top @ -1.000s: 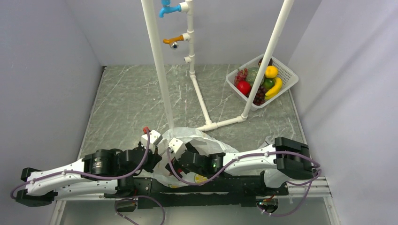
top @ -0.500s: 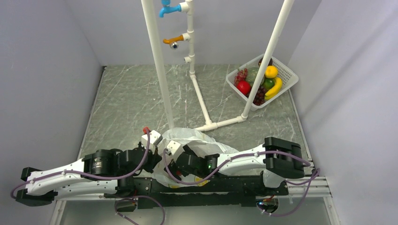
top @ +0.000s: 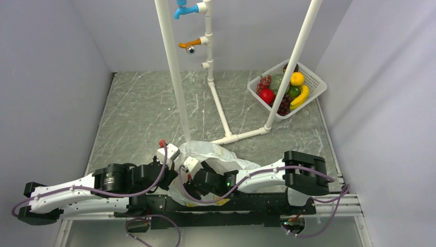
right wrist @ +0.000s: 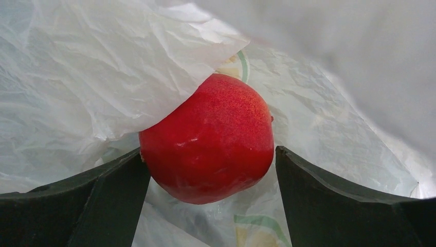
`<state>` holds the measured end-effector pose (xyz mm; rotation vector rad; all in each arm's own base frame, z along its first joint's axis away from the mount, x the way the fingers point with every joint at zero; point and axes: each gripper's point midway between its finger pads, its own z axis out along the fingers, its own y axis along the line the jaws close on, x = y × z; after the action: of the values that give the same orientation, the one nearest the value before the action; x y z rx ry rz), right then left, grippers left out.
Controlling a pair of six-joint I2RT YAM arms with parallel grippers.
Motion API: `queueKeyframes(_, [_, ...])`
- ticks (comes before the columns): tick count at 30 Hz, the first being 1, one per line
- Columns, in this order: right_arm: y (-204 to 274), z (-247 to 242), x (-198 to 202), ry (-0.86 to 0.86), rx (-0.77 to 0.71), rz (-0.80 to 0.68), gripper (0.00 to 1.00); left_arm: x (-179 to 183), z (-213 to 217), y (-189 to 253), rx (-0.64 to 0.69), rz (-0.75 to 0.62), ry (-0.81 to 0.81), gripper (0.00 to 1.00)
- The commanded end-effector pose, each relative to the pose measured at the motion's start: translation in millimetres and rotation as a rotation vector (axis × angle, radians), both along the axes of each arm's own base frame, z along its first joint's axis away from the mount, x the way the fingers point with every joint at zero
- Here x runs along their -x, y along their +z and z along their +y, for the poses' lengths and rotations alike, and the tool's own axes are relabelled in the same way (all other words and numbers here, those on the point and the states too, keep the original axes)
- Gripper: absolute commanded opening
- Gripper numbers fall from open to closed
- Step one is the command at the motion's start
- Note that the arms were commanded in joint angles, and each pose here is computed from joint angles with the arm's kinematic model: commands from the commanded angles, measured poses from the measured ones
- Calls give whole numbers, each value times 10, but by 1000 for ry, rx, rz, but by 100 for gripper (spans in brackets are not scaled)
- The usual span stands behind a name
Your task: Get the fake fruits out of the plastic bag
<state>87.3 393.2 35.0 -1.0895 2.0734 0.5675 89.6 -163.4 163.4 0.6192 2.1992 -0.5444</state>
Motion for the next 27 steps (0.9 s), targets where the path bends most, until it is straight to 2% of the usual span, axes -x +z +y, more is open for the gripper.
queueKeyframes(1, [317,180,-84,-16,-97,-54,88,6,-23,62,21,-4,-5,0])
queueKeyframes(5, [424,199,-144,-35,-114,-83,75,15,-32,55,19,-4,-13,0])
queueKeyframes(8, [486,175,-158,-42,-129,-92,70,13,-31,59,18,-4,-13,0])
queueKeyframes(12, [552,91,-204,-74,-140,-110,47,12,-28,66,22,-7,-12,0])
queueKeyframes(20, [926,-44,-316,-130,-177,-165,33,18,-25,74,30,-8,-14,0])
queueKeyframes(27, [1390,-118,-295,-129,-298,-164,25,19,-24,74,26,-9,-14,0])
